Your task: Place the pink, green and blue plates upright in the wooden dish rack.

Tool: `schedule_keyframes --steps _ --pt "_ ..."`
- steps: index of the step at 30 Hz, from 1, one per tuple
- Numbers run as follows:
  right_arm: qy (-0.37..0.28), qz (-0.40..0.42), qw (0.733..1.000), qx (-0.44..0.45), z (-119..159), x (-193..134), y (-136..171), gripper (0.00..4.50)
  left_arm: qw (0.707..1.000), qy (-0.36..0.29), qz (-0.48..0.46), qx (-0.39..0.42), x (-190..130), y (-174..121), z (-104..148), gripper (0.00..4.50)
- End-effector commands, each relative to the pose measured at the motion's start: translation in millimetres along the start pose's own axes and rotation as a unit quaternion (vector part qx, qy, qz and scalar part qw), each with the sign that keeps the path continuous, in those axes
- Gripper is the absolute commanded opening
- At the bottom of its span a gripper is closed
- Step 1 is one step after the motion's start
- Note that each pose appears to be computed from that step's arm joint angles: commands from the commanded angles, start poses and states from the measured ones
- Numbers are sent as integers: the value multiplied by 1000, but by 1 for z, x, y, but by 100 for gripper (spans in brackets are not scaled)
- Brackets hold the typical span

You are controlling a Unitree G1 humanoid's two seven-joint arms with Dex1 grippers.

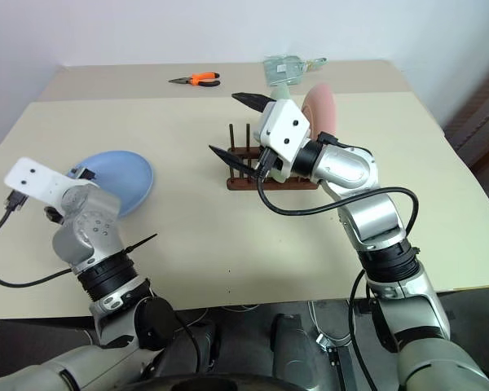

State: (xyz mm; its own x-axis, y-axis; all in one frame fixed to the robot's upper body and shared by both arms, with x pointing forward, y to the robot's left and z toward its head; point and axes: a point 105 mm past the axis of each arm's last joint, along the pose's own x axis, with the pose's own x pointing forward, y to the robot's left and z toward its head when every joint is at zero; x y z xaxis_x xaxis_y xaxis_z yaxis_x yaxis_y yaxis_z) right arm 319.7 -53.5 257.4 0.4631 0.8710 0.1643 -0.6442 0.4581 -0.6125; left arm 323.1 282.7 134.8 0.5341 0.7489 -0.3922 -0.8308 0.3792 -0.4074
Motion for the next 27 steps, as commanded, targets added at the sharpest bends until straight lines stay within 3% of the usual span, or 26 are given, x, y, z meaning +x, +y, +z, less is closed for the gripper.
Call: schedule_keyframes --steps 1,2,5,12,16,20,24,27 --pt "-16 -8 1000 -13 7 0 -1 446 994 91 35 -44 6 18 -31 450" --pt "-15 -8 1000 -13 7 0 -1 446 993 100 45 -51 8 23 -35 450" --pt "-12 -11 1000 -15 4 -1 1 450 990 115 48 -59 14 29 -42 364" --pt "-5 -12 1000 -19 1 -2 5 450 995 98 -25 -13 14 8 -37 13" --pt "-5 -12 1000 -26 2 -2 6 450 989 81 -126 13 3 -27 -33 2" --pt "2 9 999 -37 3 0 9 450 960 -7 -280 -6 -27 -77 2 2" --pt "27 43 983 -177 2 8 13 450 898 -80 -433 -15 -81 -122 32 2" --pt "33 67 961 -265 1 15 18 450 872 -100 -479 -16 -102 -134 40 2"
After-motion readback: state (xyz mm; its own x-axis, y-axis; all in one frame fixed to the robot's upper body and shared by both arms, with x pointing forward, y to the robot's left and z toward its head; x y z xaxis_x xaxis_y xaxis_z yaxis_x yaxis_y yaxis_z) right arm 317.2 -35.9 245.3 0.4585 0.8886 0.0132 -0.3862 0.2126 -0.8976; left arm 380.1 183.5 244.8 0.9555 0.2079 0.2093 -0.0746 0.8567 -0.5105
